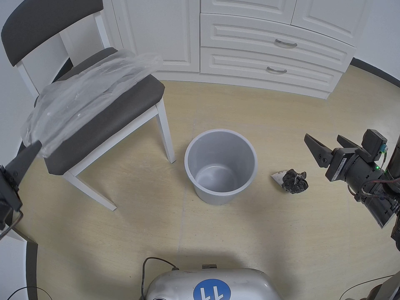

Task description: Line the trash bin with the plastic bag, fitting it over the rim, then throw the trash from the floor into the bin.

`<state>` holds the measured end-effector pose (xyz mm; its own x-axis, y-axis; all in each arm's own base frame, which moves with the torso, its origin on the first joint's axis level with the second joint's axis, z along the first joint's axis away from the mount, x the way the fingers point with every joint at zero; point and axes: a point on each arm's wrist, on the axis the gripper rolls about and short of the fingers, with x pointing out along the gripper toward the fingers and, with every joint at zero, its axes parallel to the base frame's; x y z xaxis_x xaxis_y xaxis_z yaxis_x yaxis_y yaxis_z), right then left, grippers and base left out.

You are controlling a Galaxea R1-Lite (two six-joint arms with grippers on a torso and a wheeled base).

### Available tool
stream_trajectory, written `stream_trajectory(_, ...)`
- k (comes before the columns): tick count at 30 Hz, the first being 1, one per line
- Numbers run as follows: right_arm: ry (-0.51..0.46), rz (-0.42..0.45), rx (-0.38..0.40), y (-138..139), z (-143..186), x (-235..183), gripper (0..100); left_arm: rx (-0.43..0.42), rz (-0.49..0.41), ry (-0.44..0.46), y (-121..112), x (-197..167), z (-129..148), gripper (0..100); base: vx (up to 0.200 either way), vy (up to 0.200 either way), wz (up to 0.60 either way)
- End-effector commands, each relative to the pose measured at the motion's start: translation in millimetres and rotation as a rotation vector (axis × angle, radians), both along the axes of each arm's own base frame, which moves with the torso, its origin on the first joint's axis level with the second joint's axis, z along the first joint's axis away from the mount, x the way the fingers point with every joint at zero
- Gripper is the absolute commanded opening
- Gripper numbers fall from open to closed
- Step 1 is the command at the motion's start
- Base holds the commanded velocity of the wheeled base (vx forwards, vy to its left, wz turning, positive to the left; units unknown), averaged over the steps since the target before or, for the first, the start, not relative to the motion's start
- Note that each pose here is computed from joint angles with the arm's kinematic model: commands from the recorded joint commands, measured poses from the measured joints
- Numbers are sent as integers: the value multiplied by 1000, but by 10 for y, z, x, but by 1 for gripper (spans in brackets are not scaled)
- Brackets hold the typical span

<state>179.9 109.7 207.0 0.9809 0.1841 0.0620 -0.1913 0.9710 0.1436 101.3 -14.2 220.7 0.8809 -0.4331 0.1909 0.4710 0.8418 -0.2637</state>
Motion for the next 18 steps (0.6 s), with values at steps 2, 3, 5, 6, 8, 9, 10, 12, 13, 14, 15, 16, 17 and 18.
stream_trajectory(2,1,16,-3,64,-8,-31,100,90,-114,-105,-64,-408,32,0,0,0,0)
stream_trajectory(3,1,16,-3,61,-8,-34,100,94,-119,-112,-61,-437,34,0,0,0,0)
stream_trajectory(5,0,16,5,53,-1,-46,100,106,-131,-131,-57,-499,32,0,0,0,0)
stream_trajectory(6,2,18,9,55,-4,-43,100,122,-135,-136,-58,-511,21,0,0,0,0)
stream_trajectory(8,7,21,7,63,-18,-38,100,143,-137,-138,-61,-516,10,0,0,0,0)
stream_trajectory(9,24,31,-2,93,-63,-26,100,168,-138,-130,-63,-520,-13,0,0,0,0)
stream_trajectory(10,38,41,-11,128,-102,-17,100,179,-138,-126,-62,-524,-25,0,0,0,0)
stream_trajectory(12,69,66,-16,220,-187,4,100,192,-146,-106,-67,-523,-55,0,0,0,0)
stream_trajectory(13,69,66,-16,220,-187,4,100,192,-146,-106,-67,-523,-55,0,0,0,0)
stream_trajectory(14,80,91,-12,302,-249,12,100,193,-177,-104,-81,-531,-64,0,0,0,0)
stream_trajectory(15,84,103,-12,339,-287,11,100,191,-199,-102,-92,-536,-70,0,0,0,0)
stream_trajectory(16,86,107,-14,358,-317,18,100,189,-218,-100,-102,-537,-73,0,0,0,0)
stream_trajectory(17,89,115,-16,389,-362,26,100,188,-239,-104,-111,-545,-72,0,0,0,0)
stream_trajectory(18,90,116,-17,394,-370,27,100,188,-242,-104,-112,-546,-72,0,0,0,0)
